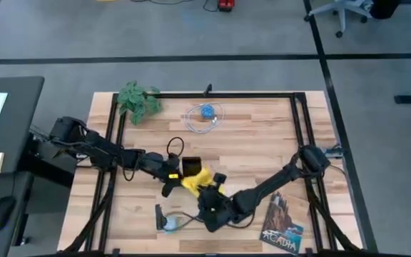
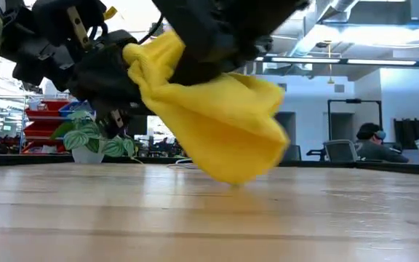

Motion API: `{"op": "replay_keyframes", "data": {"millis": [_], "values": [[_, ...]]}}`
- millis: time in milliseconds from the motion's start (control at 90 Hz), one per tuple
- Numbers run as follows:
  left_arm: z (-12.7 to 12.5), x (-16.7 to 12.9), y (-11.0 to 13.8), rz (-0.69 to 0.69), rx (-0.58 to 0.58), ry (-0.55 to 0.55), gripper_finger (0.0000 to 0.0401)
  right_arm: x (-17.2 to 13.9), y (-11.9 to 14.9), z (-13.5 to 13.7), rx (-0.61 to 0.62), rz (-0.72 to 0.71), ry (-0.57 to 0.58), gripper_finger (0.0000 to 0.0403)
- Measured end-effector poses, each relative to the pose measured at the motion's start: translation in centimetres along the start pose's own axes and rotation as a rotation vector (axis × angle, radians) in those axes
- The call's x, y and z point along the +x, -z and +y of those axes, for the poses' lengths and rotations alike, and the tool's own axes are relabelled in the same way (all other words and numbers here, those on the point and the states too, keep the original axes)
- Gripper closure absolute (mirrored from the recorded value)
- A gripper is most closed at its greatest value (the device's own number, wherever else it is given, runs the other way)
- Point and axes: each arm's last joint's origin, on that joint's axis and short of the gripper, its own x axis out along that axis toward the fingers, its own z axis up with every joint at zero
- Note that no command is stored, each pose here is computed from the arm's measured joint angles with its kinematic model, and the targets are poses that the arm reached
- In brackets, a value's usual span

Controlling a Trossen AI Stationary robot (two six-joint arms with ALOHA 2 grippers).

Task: Apply microfiber cloth
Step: Wipe the cellphone using a microfiber cloth

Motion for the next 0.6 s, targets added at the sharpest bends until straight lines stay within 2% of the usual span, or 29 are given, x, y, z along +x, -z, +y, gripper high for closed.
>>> {"op": "replay_keyframes", "data": {"millis": [144,256,378,511,600], "values": [[-0.3,0.0,-0.3,-0.024,0.004,0.024,0.0392,-1.2,2.0,0.0,0.018,0.094,0.037,0.0403],[-0.2,0.0,-0.3,-0.025,0.005,0.006,0.0392,-2.2,2.9,0.0,0.076,0.118,0.067,0.0403],[0.0,0.0,-0.4,-0.06,0.01,-0.041,0.0392,-3.4,3.0,1.2,0.112,0.072,0.018,0.0403],[0.0,0.0,-0.5,-0.104,0.031,-0.093,0.0392,-3.9,1.6,2.7,0.151,-0.037,-0.08,0.0403],[-0.2,0.0,-0.7,-0.151,0.042,-0.105,0.0392,-3.0,0.3,2.4,0.183,-0.104,-0.061,0.0403]]}}
